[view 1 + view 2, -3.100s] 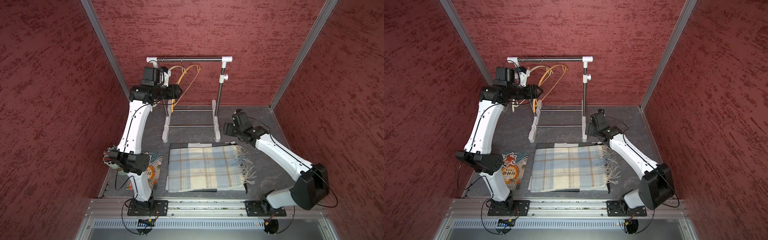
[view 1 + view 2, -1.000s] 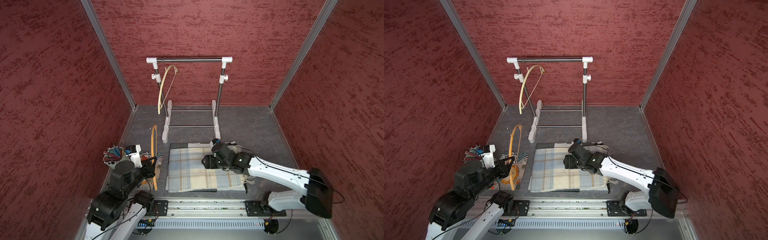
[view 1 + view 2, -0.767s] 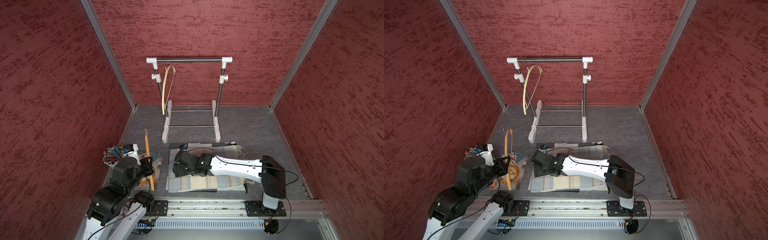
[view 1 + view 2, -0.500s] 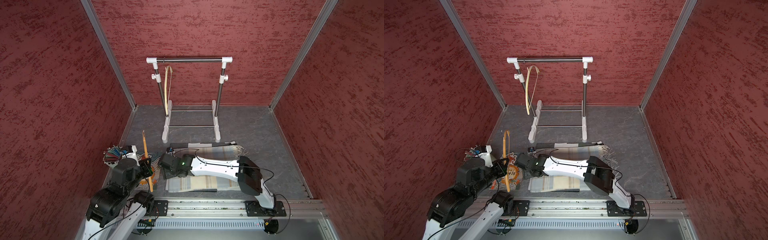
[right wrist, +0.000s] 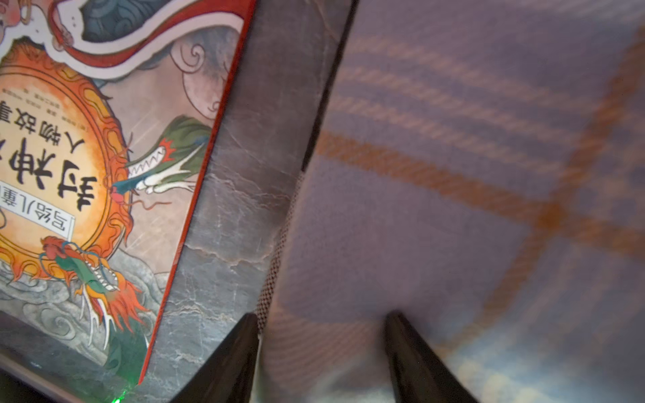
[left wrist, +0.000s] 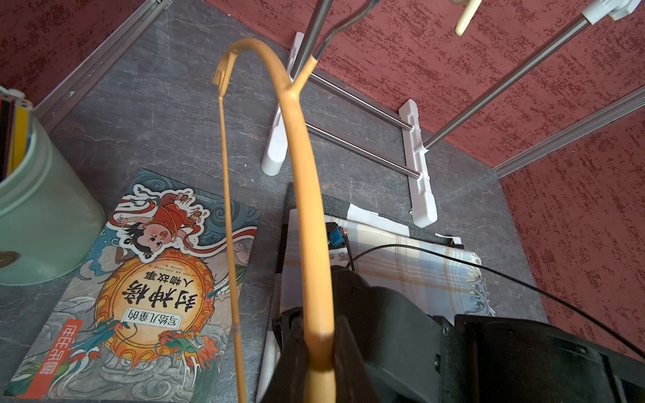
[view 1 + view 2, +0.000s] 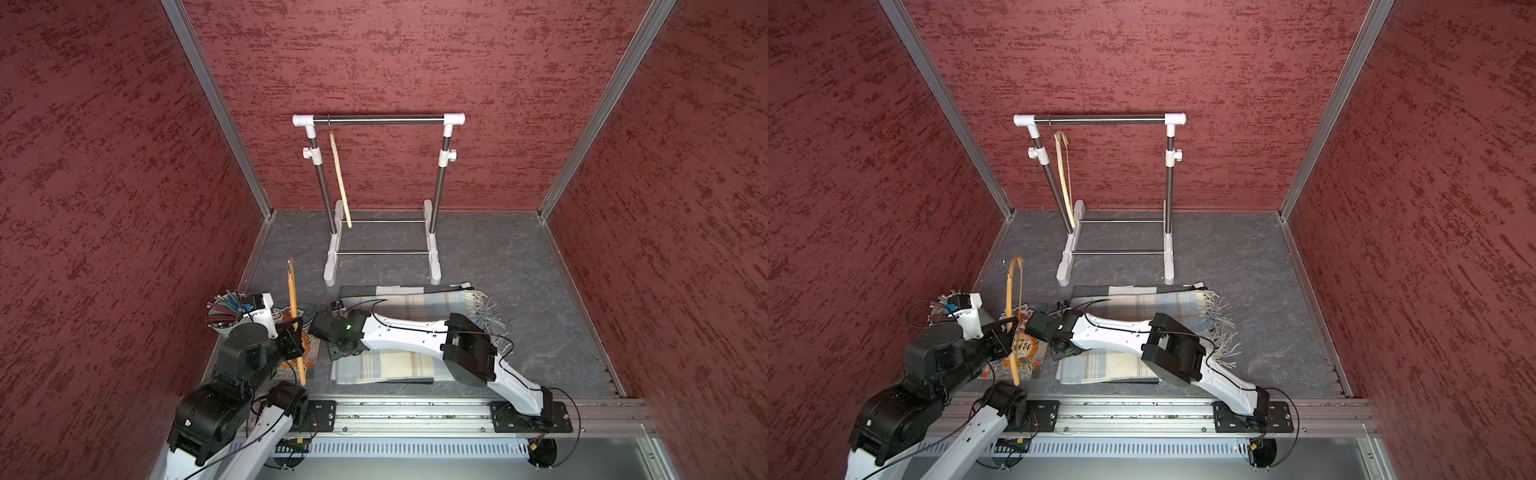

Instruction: Hang the scarf on the hanger

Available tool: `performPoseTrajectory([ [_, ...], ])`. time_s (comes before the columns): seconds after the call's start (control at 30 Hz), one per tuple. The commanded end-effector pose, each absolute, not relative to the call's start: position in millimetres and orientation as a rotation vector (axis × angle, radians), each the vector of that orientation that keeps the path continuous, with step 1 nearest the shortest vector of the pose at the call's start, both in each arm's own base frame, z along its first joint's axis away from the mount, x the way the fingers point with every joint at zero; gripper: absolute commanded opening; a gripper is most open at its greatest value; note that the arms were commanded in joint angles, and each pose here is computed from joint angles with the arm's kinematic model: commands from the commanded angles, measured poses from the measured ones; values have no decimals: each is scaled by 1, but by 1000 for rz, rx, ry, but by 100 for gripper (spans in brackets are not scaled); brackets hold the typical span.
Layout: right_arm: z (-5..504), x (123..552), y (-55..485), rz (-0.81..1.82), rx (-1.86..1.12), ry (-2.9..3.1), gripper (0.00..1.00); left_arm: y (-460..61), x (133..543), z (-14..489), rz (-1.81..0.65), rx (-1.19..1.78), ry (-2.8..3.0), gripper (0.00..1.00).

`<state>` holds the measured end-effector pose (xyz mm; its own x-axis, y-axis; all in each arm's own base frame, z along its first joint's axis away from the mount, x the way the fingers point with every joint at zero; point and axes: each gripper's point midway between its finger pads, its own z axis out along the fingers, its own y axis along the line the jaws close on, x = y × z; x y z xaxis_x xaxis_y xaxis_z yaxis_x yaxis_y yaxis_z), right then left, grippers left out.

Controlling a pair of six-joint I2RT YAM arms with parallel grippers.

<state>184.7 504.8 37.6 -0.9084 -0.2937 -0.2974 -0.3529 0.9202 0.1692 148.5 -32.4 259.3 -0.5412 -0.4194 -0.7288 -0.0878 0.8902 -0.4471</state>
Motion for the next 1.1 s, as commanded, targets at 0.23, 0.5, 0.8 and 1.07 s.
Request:
performPoseTrajectory([
  [0.23, 56, 194, 494, 480, -374, 2811, 23, -51, 153, 279, -551, -235, 2033, 0],
  [0.5, 96, 205, 478, 1123, -166, 2721, 8, -106, 149, 287, -832, 52, 2006, 0],
  [0.8, 117, 223, 370, 1379, 82, 2552, 0, -152, 166, 253, -1097, 121, 2043, 0],
  [1.07, 136, 227, 291, 1314, 203, 2469, 0, -157, 186, 205, -955, 78, 2074, 0],
])
